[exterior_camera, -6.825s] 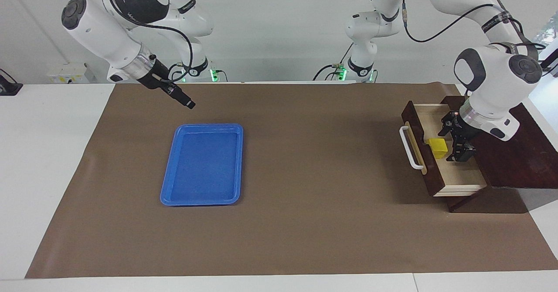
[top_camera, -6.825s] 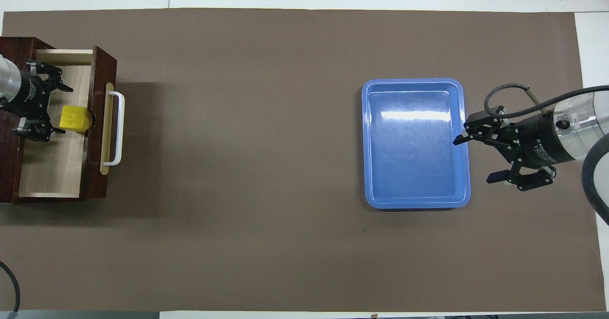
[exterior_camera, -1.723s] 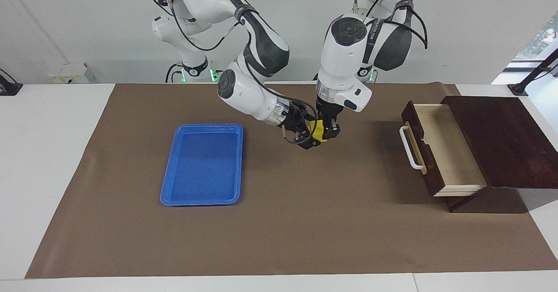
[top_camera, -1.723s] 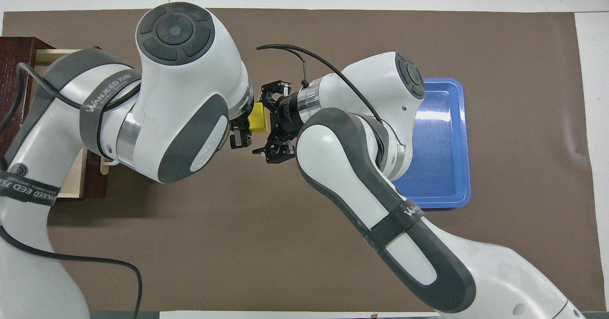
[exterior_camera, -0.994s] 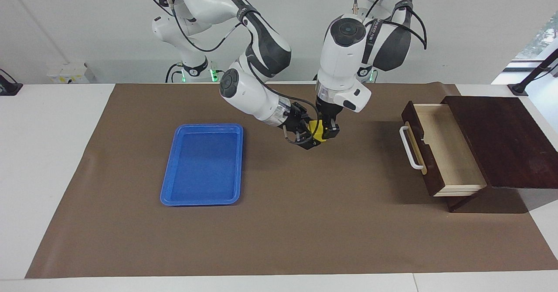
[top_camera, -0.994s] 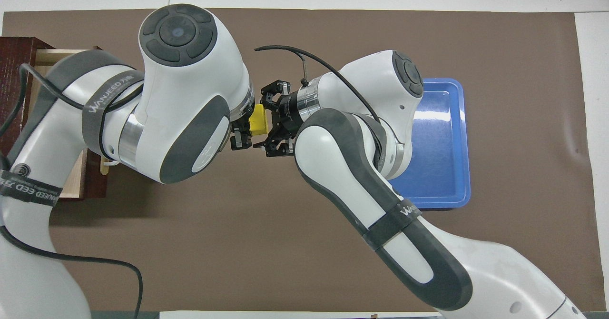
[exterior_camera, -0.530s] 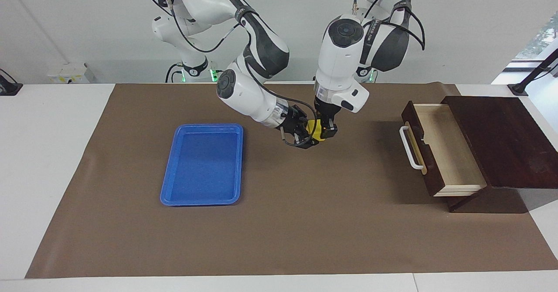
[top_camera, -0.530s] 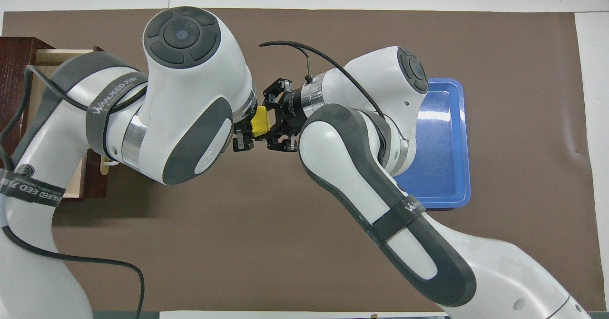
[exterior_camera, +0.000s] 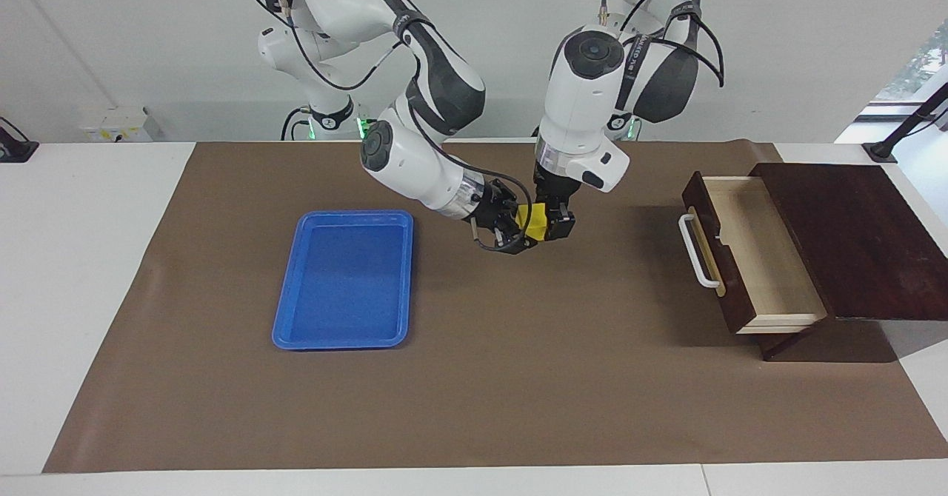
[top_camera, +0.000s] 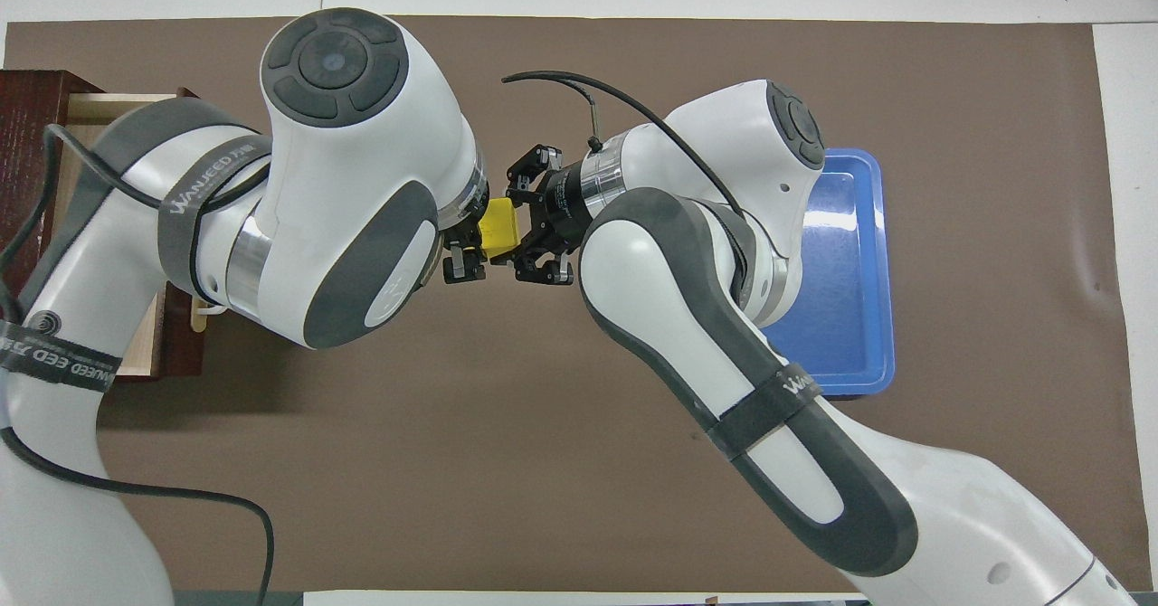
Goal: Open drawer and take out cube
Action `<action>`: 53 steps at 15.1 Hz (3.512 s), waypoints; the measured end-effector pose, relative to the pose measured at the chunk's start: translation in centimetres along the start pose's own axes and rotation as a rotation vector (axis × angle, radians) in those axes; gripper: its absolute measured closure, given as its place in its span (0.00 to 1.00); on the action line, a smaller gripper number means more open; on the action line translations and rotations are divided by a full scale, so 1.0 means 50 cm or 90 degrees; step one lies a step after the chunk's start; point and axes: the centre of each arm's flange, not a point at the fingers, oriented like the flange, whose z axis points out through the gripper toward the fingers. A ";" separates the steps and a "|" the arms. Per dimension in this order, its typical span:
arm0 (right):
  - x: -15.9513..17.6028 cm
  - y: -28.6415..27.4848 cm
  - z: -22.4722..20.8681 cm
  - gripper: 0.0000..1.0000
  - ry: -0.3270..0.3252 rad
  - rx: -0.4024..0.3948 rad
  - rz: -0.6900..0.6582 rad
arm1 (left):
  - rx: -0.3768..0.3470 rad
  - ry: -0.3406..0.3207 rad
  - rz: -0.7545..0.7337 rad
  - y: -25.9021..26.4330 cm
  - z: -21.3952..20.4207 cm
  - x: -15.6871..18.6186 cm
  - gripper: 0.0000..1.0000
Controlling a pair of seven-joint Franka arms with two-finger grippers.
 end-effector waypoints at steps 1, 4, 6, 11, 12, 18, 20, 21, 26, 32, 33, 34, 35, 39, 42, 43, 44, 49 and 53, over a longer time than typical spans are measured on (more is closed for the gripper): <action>0.003 -0.001 -0.003 0.45 0.000 -0.002 0.002 | 0.000 0.001 0.005 0.003 0.000 0.004 0.01; 0.034 -0.020 -0.035 0.45 0.000 -0.002 0.017 | 0.005 0.008 0.039 0.019 0.010 0.036 0.00; 0.092 -0.050 -0.092 0.45 -0.001 0.003 0.037 | 0.017 0.039 0.082 0.031 0.041 0.090 0.00; 0.311 -0.107 -0.268 0.45 -0.002 0.026 0.019 | 0.010 0.110 0.183 0.061 0.124 0.284 0.00; 0.350 -0.110 -0.294 0.45 -0.003 0.031 0.013 | 0.010 0.115 0.199 0.066 0.136 0.324 0.00; 0.527 -0.098 -0.268 0.45 0.006 0.018 -0.033 | 0.019 0.151 0.256 0.110 0.134 0.539 0.00; 0.569 -0.098 -0.238 0.45 0.019 0.025 -0.033 | 0.020 0.163 0.263 0.115 0.132 0.570 0.00; 0.589 -0.095 -0.221 0.45 0.026 0.026 -0.034 | 0.017 0.169 0.263 0.119 0.130 0.584 0.00; 0.655 -0.060 -0.157 0.45 0.055 0.027 -0.045 | 0.011 0.206 0.249 0.135 0.120 0.695 0.00; 0.663 -0.047 -0.140 0.45 0.063 0.025 -0.045 | 0.012 0.203 0.270 0.136 0.101 0.775 0.00; 0.660 -0.045 -0.138 0.45 0.066 0.028 -0.047 | 0.011 0.203 0.274 0.135 0.098 0.778 0.00; 0.656 -0.043 -0.136 0.45 0.069 0.031 -0.049 | 0.011 0.203 0.282 0.134 0.094 0.780 0.00; 0.653 -0.042 -0.135 0.45 0.071 0.031 -0.050 | 0.012 0.199 0.294 0.133 0.091 0.782 0.00; 0.652 -0.041 -0.133 0.44 0.071 0.030 -0.051 | 0.011 0.121 0.362 0.129 0.037 0.751 0.00; 0.653 -0.039 -0.130 0.22 0.070 0.028 -0.050 | 0.001 0.050 0.499 0.087 -0.077 0.673 0.00; 0.653 -0.039 -0.130 0.22 0.070 0.027 -0.049 | 0.001 0.040 0.567 0.065 -0.108 0.650 0.00; 0.652 -0.039 -0.130 0.20 0.069 0.026 -0.049 | 0.004 0.034 0.638 0.044 -0.132 0.635 0.00; 0.620 -0.052 -0.149 0.17 0.050 0.017 -0.028 | 0.036 0.011 0.910 -0.008 -0.178 0.660 0.00; 0.543 -0.071 -0.248 0.02 0.030 0.013 -0.024 | 0.048 -0.002 0.960 -0.014 -0.173 0.656 0.00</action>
